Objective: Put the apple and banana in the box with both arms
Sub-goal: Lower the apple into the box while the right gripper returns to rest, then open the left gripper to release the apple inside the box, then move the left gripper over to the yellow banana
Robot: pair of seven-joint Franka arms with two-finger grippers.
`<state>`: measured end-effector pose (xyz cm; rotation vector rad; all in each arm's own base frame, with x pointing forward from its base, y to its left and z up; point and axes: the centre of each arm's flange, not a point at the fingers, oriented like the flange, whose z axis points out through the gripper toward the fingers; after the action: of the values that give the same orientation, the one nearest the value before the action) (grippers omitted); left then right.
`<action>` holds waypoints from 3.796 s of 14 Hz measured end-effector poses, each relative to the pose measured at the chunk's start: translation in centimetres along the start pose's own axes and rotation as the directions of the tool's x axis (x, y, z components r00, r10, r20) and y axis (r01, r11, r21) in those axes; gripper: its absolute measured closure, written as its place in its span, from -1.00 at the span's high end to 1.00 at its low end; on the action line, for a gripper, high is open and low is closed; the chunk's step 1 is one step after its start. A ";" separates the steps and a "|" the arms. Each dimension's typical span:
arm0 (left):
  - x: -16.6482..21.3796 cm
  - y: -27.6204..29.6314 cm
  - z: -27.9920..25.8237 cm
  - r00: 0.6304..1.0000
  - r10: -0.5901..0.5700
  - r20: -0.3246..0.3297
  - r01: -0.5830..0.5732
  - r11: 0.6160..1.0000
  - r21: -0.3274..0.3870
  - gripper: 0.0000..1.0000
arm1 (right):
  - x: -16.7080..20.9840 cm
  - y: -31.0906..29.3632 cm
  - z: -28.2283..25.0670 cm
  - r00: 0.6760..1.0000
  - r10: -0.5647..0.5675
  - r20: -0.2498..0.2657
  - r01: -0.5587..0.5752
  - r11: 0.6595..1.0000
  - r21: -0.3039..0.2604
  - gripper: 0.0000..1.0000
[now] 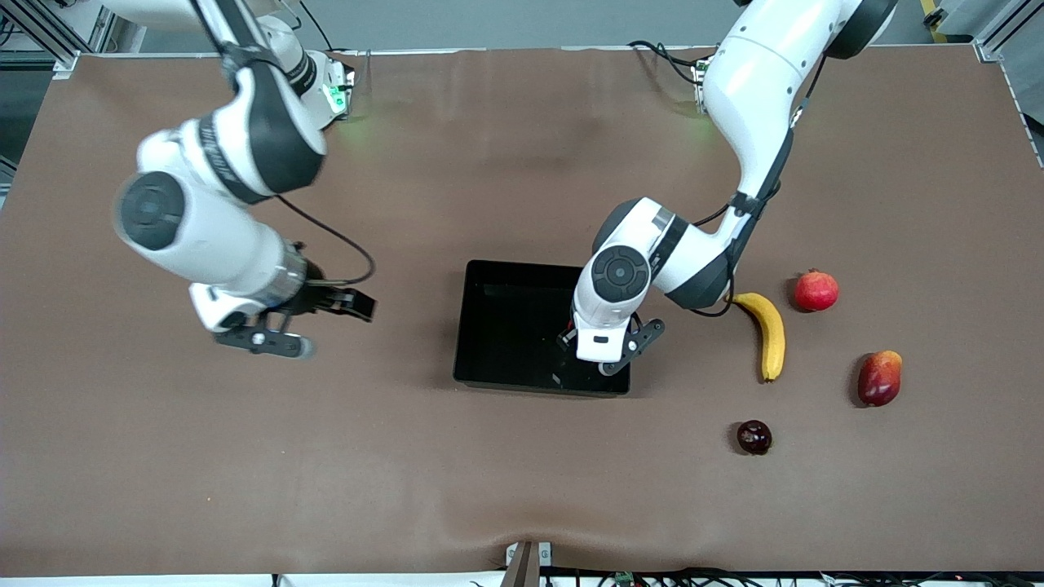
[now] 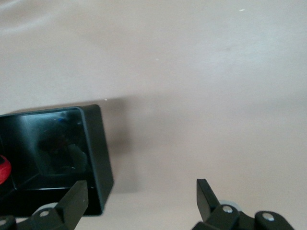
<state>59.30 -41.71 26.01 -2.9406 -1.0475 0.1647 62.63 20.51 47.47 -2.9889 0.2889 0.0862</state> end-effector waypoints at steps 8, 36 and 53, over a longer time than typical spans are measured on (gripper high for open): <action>-0.3 -0.1 4.3 1.000 0.003 0.021 -0.004 0.999 0.053 0.58 | 1.5 12.9 -7.5 0.999 -0.036 0.009 0.036 0.999 0.008 1.00; 6.3 -3.6 -15.0 0.984 0.103 -0.142 -0.113 0.991 -0.065 1.00 | -4.8 20.2 -18.2 0.991 -0.129 0.030 0.131 0.984 -0.122 1.00; 27.2 -22.7 -12.4 0.953 0.303 -0.032 -0.300 0.951 0.071 1.00 | -4.9 20.2 -19.5 0.992 -0.130 0.001 0.129 0.984 -0.121 1.00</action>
<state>67.26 -6.63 36.93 -3.0105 -0.5694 0.1362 54.80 -0.97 64.42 -3.1192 0.0925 0.0834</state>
